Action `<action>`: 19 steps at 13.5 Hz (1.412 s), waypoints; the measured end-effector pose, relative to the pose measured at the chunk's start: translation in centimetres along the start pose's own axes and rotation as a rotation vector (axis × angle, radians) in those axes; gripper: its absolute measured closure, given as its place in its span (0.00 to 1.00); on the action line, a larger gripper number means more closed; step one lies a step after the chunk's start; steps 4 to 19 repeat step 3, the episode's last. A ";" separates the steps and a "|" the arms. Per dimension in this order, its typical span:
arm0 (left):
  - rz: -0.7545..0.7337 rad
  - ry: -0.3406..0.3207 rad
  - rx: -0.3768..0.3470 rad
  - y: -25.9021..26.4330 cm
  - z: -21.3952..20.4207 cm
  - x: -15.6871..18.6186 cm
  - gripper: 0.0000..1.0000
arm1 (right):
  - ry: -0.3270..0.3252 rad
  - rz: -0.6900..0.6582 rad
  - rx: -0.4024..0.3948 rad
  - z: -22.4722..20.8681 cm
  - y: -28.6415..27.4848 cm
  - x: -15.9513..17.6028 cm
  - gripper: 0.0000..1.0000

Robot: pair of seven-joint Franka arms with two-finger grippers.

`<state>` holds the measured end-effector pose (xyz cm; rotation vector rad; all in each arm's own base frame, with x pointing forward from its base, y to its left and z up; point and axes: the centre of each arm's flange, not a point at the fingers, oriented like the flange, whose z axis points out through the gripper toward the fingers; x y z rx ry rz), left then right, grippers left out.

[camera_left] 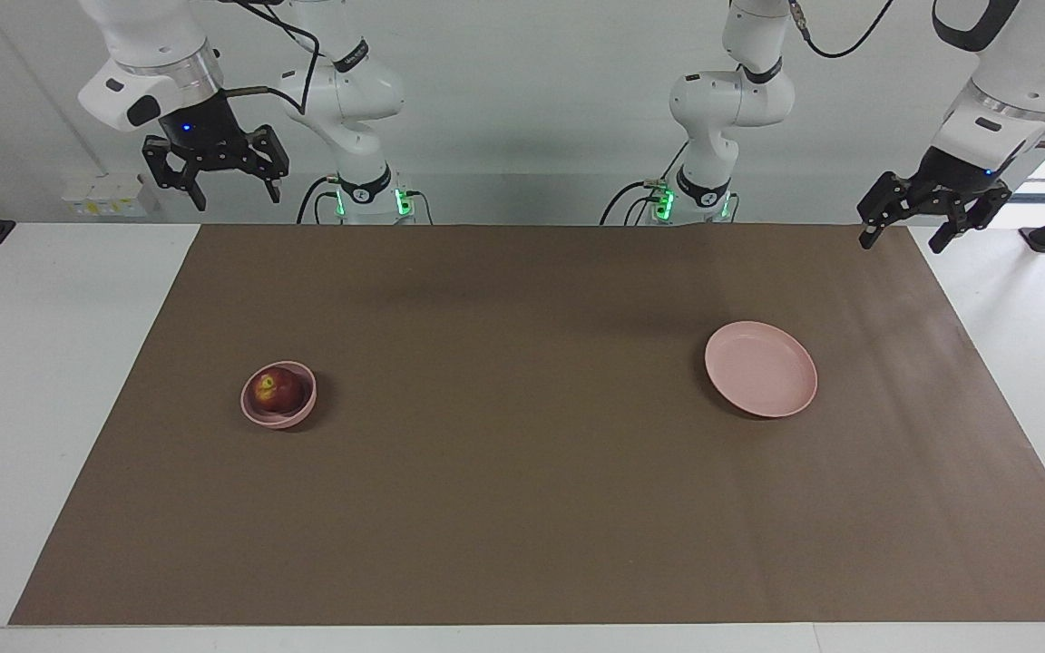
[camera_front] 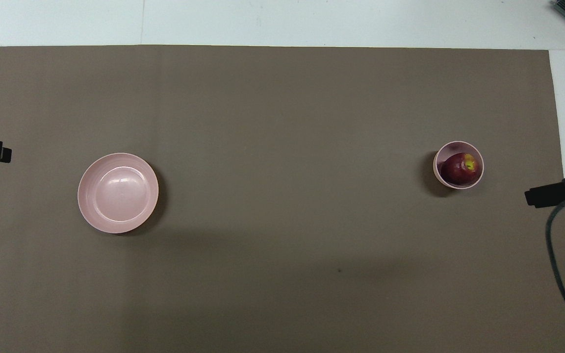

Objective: Move apple from plate to bowl

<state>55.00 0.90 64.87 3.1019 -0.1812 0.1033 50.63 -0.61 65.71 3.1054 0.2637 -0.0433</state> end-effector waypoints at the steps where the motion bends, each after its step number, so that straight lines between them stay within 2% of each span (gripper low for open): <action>1: 0.000 0.000 0.000 0.0 0.0 0.0 0.00 | -0.001 0.000 0.000 0.0 0.0 0.0 0.00; 19: 0.000 0.000 0.000 0.0 0.0 0.0 0.00 | -0.004 0.000 0.001 0.0 0.0 0.0 0.00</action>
